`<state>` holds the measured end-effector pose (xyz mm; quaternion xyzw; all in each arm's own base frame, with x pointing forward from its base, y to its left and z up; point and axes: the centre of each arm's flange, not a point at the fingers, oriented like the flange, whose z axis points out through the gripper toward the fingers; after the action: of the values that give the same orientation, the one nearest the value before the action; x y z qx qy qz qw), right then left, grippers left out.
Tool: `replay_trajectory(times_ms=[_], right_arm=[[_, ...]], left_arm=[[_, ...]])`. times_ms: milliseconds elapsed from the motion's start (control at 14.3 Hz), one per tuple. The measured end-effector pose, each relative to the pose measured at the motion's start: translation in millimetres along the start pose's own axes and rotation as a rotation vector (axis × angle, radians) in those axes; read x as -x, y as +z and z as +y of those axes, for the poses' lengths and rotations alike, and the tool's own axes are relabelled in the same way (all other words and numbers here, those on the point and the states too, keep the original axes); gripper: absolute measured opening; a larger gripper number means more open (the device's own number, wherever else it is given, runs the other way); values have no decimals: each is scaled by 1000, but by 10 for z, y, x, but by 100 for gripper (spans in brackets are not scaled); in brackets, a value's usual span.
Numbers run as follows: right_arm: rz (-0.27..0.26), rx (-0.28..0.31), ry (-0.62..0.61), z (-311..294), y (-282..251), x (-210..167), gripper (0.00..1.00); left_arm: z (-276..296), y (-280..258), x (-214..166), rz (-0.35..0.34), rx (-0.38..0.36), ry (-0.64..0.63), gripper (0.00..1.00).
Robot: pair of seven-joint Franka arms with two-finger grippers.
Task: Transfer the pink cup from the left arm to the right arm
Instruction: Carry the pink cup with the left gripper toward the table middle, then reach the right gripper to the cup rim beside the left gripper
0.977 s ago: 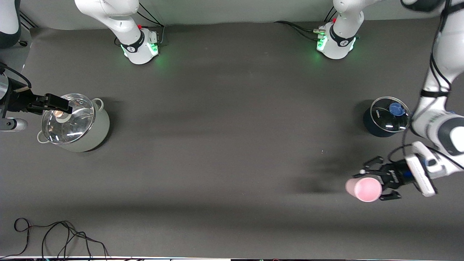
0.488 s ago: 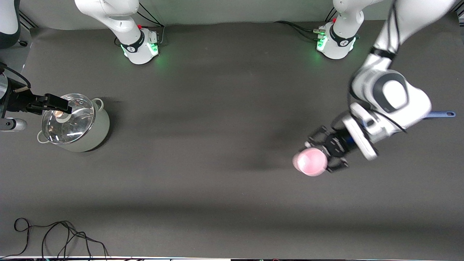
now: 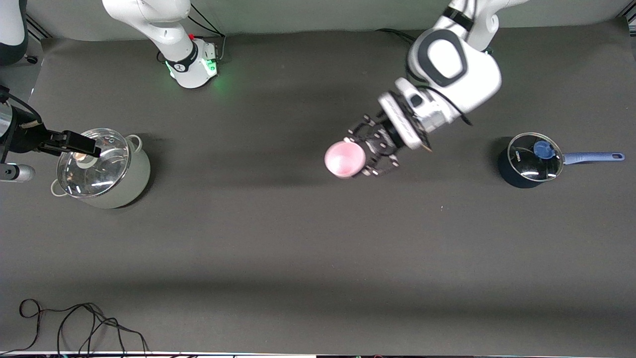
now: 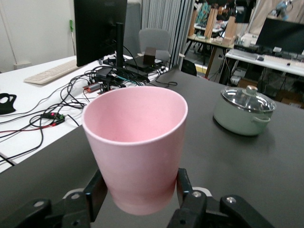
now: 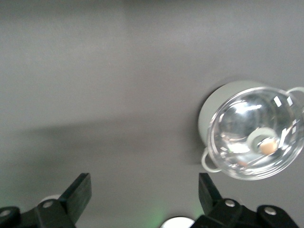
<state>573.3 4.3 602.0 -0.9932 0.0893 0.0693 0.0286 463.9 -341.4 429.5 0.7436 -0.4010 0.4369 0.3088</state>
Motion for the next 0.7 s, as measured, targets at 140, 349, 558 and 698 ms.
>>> replay_trajectory(times_ms=[140, 349, 558, 698], right_arm=[[-11, -47, 113, -85, -6, 16, 100], [-33, -97, 290, -352, -22, 78, 100], [-40, -88, 493, -1047, -52, 300, 99], [-40, -80, 615, -1552, -68, 524, 99]], left_arm=[[219, 46, -91, -10, -15, 32, 65], [392, 74, -164, -15, -24, 55, 65], [475, 87, -239, -4, -25, 52, 65], [463, 77, -297, 8, -29, 43, 65]])
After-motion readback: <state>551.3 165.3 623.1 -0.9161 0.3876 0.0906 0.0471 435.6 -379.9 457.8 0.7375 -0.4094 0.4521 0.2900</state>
